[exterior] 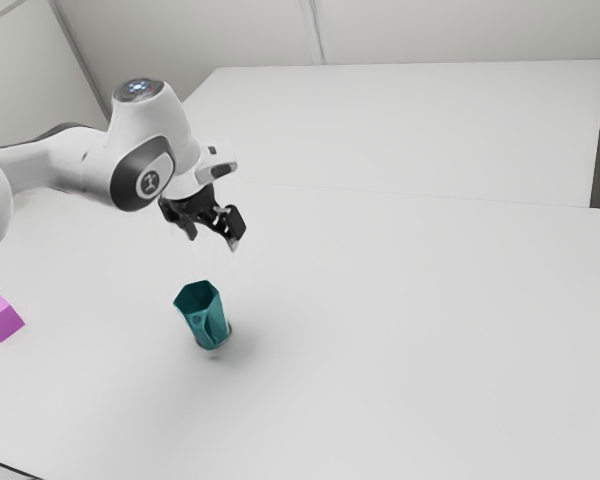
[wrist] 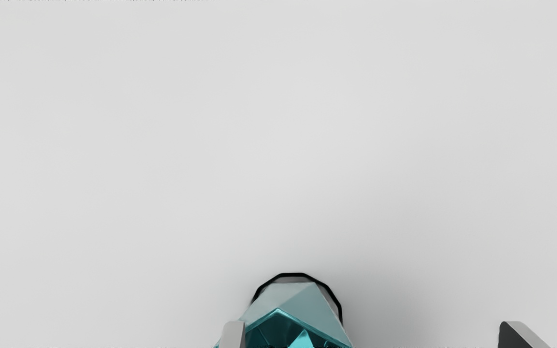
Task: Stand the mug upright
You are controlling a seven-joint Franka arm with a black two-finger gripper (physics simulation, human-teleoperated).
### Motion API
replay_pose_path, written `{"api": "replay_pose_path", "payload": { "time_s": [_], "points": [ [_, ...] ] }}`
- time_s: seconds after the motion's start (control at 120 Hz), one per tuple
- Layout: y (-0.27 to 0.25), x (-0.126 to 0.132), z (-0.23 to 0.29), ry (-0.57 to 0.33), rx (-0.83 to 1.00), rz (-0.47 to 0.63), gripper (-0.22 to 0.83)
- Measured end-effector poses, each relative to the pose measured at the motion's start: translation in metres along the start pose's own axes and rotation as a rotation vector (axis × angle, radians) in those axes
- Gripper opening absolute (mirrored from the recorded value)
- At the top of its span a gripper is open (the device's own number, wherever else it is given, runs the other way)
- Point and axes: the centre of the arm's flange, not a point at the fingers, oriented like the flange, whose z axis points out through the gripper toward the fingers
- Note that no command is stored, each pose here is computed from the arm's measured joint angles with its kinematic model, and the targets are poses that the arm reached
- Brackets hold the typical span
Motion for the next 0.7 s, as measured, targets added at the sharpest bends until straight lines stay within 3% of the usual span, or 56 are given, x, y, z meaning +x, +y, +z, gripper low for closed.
{"api": "replay_pose_path", "payload": {
  "time_s": [0.3,0.7],
  "points": [
    [-0.003,0.027,-0.036,-0.114,-0.018,-0.021,0.6],
    [-0.006,0.049,-0.098,-0.121,-0.022,-0.023,0.6]
  ]
}}
